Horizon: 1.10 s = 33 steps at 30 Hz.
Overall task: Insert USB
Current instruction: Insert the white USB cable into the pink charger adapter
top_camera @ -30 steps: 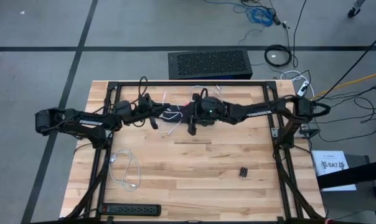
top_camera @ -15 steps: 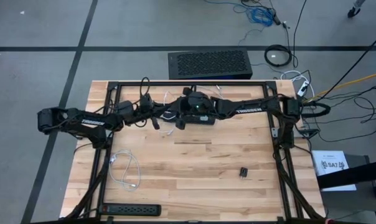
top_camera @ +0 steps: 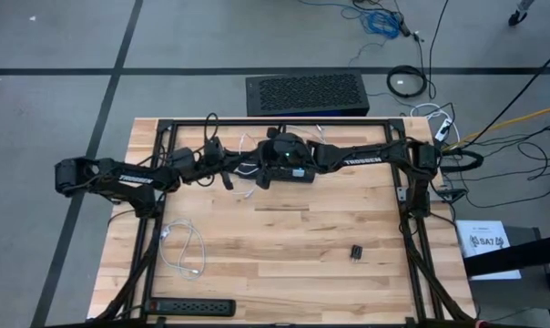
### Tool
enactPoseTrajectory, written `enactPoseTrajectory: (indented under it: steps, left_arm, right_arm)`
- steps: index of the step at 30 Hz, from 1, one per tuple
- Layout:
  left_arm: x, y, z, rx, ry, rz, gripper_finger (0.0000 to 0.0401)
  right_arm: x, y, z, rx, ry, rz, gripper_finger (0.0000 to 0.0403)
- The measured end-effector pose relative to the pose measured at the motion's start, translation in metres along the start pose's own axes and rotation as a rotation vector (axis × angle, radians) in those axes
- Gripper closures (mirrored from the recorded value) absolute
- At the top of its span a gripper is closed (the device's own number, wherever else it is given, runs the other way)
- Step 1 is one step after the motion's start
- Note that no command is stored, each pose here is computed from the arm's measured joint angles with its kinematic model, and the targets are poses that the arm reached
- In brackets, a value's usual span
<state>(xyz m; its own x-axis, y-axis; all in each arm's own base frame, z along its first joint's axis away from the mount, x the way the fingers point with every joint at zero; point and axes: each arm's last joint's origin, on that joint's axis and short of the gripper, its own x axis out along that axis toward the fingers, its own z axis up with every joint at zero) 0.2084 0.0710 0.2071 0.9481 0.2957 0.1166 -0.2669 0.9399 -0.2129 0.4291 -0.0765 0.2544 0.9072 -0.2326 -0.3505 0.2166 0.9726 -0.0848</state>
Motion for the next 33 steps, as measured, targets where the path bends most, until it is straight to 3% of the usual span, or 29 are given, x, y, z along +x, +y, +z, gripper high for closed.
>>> enactPoseTrajectory:
  steps: [4, 12, 24, 33]
  left_arm:
    - [0.0, 0.0, -0.001, -0.001, 0.005, 0.0, 0.0401]
    - [0.0, 0.0, 0.0, -0.008, 0.002, -0.003, 0.0387]
    - [-0.001, 0.002, 0.01, 0.074, -0.086, 0.007, 0.0381]
    - [0.0, 0.012, 0.013, 0.142, -0.087, 0.056, 0.0381]
  right_arm:
    - [0.0, -0.001, -0.002, -0.001, 0.023, 0.005, 0.0396]
    - [-0.007, -0.007, 0.0, -0.004, 0.059, 0.057, 0.0402]
    - [-0.023, -0.019, 0.004, 0.01, 0.12, 0.046, 0.0403]
    - [-0.027, -0.034, -0.026, 0.032, 0.179, 0.023, 0.0403]
